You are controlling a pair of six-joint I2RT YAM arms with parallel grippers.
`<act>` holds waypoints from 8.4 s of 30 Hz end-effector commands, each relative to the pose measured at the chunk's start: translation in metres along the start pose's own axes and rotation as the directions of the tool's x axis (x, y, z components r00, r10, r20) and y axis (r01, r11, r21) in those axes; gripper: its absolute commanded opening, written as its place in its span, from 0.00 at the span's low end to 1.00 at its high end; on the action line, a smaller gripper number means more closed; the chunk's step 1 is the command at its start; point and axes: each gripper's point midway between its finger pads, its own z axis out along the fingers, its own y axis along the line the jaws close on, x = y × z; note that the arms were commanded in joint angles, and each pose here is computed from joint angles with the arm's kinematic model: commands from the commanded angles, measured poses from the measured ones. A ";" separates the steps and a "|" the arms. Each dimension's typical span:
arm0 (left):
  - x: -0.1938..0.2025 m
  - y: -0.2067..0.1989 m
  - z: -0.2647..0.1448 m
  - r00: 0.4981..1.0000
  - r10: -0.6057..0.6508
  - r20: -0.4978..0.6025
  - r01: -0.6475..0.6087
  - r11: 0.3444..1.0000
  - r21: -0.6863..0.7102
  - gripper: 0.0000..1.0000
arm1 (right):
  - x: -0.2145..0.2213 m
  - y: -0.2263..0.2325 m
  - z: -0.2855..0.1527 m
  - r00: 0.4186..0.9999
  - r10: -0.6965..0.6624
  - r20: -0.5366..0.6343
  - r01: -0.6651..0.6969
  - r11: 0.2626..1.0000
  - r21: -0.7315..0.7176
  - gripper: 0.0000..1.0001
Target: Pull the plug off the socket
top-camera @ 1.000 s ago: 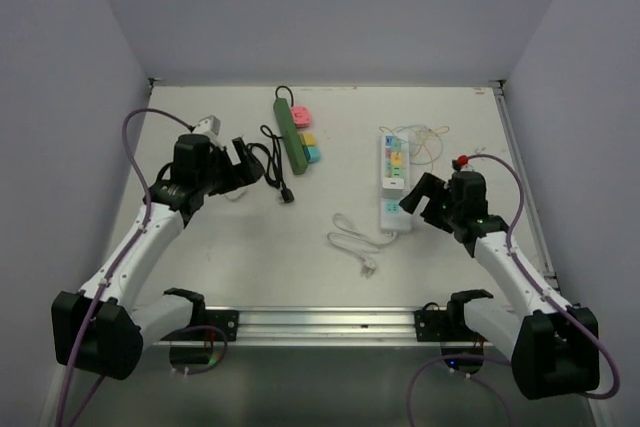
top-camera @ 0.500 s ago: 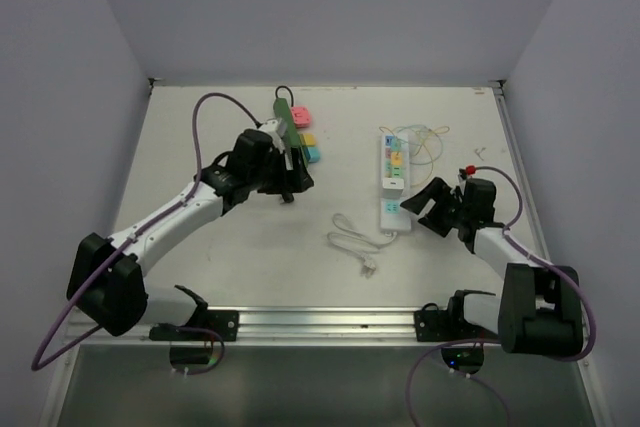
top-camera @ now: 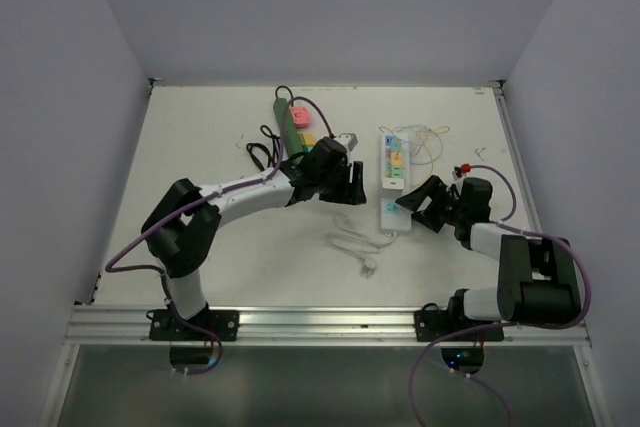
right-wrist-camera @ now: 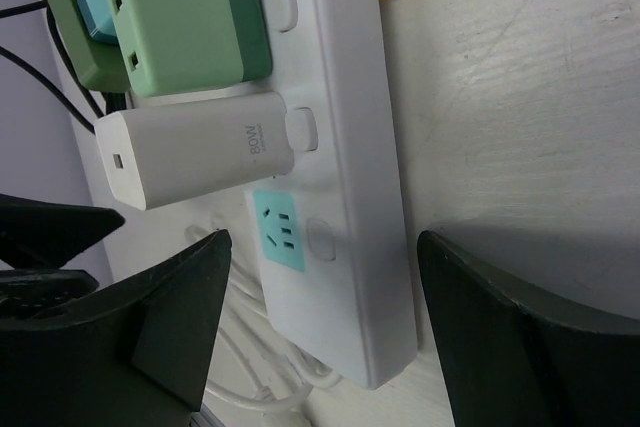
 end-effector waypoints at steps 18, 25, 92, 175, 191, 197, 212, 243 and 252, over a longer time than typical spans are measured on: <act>0.049 -0.040 0.088 0.987 -0.124 -0.100 0.137 0.980 0.143 0.50 | 0.012 -0.011 0.007 0.999 0.008 -0.039 -0.009 1.000 -0.007 0.79; 0.065 -0.028 0.098 0.979 -0.157 -0.130 0.173 0.978 0.118 0.44 | 0.014 -0.003 0.005 0.999 -0.007 -0.051 0.004 0.999 -0.052 0.78; 0.070 -0.008 0.044 0.970 -0.234 -0.060 0.241 0.955 0.174 0.62 | 0.033 0.043 0.028 0.805 -0.565 -0.183 0.592 0.786 0.177 0.07; -0.037 0.006 -0.011 0.804 -0.582 0.117 0.537 0.797 0.278 0.00 | 0.040 -0.036 0.019 0.947 -0.306 -0.098 0.311 0.799 0.514 0.00; -0.019 0.023 -0.029 0.766 -0.636 0.095 0.578 0.745 0.334 0.00 | 0.034 -0.043 0.014 0.968 -0.245 -0.046 0.233 0.823 0.519 0.00; -0.024 0.018 -0.039 0.772 -0.628 0.093 0.565 0.747 0.351 0.00 | 0.033 -0.045 0.012 0.969 -0.241 -0.044 0.228 0.821 0.523 0.00; 0.005 0.191 -0.108 0.753 -0.515 0.409 0.612 0.777 -0.148 0.00 | 0.043 -0.031 0.026 0.967 -0.241 -0.082 0.254 0.882 0.396 0.00; 0.005 0.311 -0.151 0.644 -0.293 0.707 0.702 0.594 -0.393 0.12 | 0.046 -0.029 0.027 0.958 -0.267 -0.102 0.286 0.887 0.363 0.00; 0.046 0.303 -0.154 0.653 -0.341 0.677 0.707 0.595 -0.382 0.60 | 0.047 -0.027 0.028 0.956 -0.271 -0.108 0.292 0.890 0.350 0.00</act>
